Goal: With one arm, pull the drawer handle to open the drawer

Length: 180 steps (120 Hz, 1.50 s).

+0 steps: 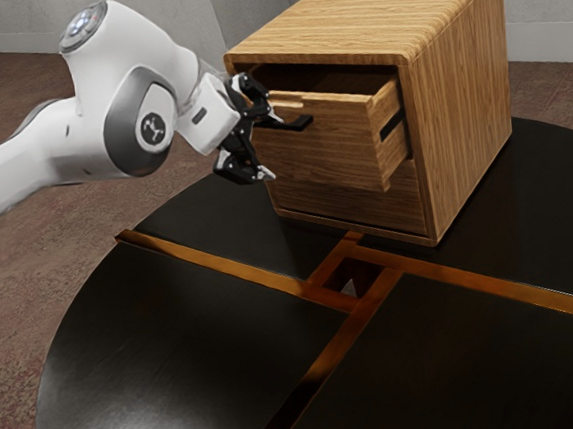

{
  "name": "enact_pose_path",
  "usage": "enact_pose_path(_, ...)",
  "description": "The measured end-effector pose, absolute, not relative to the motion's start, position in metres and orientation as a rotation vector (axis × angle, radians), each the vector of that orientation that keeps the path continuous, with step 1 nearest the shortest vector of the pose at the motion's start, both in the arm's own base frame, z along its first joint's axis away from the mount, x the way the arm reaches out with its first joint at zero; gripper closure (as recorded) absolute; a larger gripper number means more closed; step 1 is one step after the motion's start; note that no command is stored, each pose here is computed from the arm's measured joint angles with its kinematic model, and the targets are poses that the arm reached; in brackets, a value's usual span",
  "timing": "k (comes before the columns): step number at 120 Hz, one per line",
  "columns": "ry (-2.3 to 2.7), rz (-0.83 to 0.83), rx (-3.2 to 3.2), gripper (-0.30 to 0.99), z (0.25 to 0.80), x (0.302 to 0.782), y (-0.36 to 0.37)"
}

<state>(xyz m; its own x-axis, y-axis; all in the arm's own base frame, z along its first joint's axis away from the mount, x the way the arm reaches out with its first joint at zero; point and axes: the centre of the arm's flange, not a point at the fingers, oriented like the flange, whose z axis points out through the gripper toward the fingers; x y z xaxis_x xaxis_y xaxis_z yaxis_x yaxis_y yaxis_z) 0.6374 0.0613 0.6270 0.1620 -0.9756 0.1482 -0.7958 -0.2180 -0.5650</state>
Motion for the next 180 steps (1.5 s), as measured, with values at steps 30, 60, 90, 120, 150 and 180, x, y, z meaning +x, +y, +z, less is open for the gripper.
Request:
enact_pose_path(30,1.711,-0.699,-2.086,0.15,0.628,0.608,0.061)
enact_pose_path(60,1.723,-0.703,-2.072,0.21,0.633,0.579,0.062)
enact_pose_path(90,1.732,-0.711,-2.071,0.19,0.631,0.550,0.065)
enact_pose_path(120,1.729,-0.711,-2.061,0.25,0.634,0.516,0.072)
enact_pose_path(150,1.725,-0.717,-2.062,0.25,0.633,0.492,0.072)
enact_pose_path(180,1.726,-0.719,-2.058,0.24,0.632,0.475,0.068)
